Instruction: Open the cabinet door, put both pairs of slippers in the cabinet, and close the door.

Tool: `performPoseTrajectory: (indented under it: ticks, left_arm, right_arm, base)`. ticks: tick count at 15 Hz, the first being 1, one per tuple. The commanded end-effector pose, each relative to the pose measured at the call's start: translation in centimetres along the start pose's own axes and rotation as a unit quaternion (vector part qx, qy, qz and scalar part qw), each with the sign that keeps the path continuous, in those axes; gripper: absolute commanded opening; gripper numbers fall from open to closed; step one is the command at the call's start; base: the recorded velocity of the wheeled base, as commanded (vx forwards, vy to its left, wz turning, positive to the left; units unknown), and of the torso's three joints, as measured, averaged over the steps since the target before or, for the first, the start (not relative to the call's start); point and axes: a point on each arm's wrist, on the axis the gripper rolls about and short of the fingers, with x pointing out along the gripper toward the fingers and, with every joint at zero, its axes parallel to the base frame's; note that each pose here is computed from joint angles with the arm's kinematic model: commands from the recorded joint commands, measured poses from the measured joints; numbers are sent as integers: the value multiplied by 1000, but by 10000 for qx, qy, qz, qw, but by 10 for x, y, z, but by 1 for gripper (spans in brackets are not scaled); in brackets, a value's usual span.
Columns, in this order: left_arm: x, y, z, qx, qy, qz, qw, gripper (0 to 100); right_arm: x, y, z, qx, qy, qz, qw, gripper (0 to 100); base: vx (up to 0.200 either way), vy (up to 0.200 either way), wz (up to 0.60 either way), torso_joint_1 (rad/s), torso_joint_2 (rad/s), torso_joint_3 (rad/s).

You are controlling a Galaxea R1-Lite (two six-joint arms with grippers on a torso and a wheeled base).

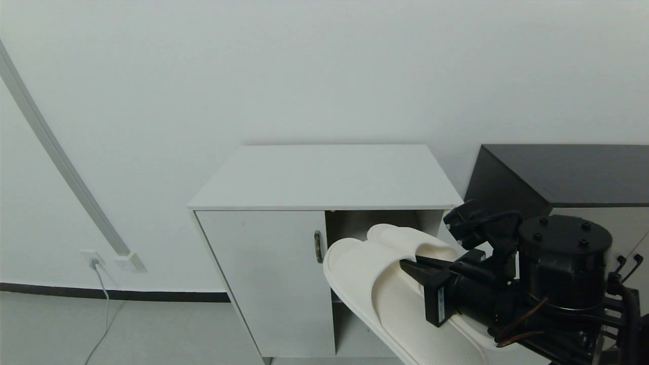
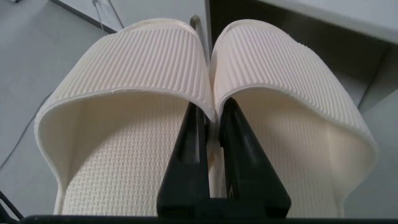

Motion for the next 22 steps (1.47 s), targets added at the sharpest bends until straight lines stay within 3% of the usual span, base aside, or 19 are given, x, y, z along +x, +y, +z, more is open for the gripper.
performPoseTrajectory:
  ticks: [1,12,22]
  left_arm:
    - [0,0,0,2,6,-1,10000,0]
    - [0,0,0,-6,6,-1,10000,0]
    - [0,0,0,-6,6,7,10000,0]
  right_arm:
    - [0,0,0,-4,9,8,10000,0]
    - [0,1,-2,-15,11,30,10000,0]
    - [-1,2,-5,-27,50,48,10000,0]
  base:
    - [0,0,0,-227,544,320]
    - [0,0,0,-194,519,319]
    - [0,0,0,-116,470,341]
